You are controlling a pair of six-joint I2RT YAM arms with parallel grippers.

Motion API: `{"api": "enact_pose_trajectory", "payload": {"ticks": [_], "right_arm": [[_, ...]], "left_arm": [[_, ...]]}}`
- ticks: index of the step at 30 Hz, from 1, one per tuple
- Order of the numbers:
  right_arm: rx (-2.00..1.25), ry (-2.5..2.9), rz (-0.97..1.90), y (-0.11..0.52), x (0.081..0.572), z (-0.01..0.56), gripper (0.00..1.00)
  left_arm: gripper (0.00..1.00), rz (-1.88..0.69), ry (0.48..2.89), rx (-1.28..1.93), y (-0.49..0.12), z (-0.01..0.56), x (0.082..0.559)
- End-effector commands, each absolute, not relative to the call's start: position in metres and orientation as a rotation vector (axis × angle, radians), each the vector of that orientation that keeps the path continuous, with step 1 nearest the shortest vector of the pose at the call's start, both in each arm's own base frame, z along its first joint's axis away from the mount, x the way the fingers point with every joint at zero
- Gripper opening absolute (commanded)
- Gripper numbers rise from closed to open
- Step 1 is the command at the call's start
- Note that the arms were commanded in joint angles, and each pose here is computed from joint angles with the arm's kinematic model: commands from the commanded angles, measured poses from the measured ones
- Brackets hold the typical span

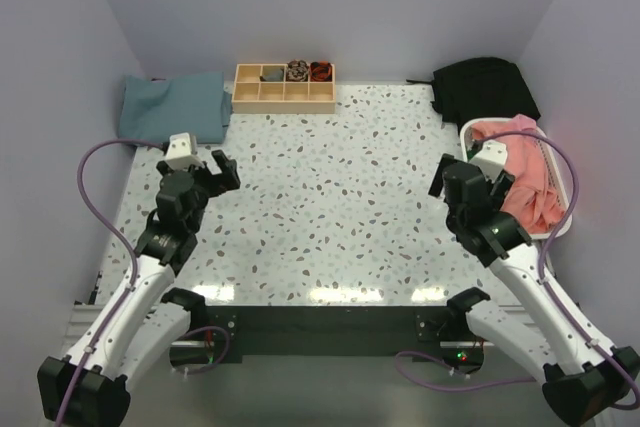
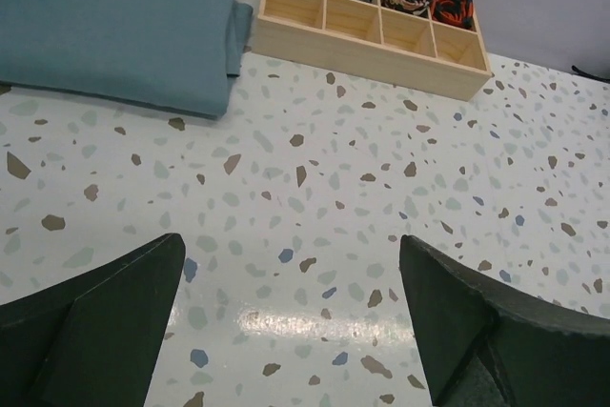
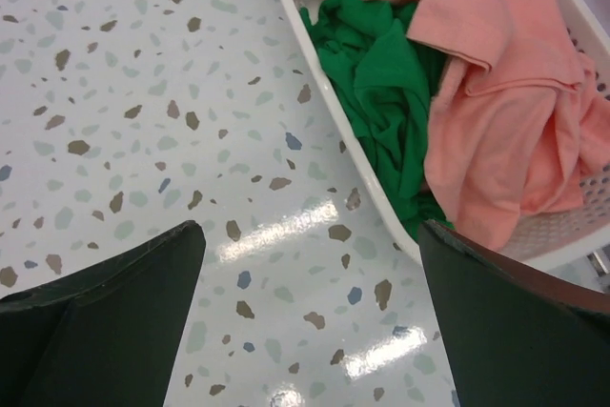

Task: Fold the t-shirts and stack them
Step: Grab crumpled tshirt from bin with the right arm

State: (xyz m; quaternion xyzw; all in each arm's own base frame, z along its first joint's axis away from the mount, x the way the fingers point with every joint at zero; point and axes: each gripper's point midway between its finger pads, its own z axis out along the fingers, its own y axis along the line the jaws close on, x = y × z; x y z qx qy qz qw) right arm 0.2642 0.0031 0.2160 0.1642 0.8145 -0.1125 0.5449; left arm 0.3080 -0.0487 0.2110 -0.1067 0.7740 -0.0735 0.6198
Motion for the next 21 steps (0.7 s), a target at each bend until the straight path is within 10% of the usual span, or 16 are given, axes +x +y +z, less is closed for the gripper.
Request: {"api": "enact_pose_trajectory", "payload": {"ticks": [1,21], "right_arm": [[0.596,1.910,-0.444,-0.024,0.252,0.229,0.99],[1.031,1.759,-0.811,-0.151,0.315,0.220,0.98]], "left_arm": [[1.00,-0.258,1.683,-0.206,-0.061,0.242,0.309],[1.00,-0.434,1.678,-0.020,-0.103,0.228,0.318]]}}
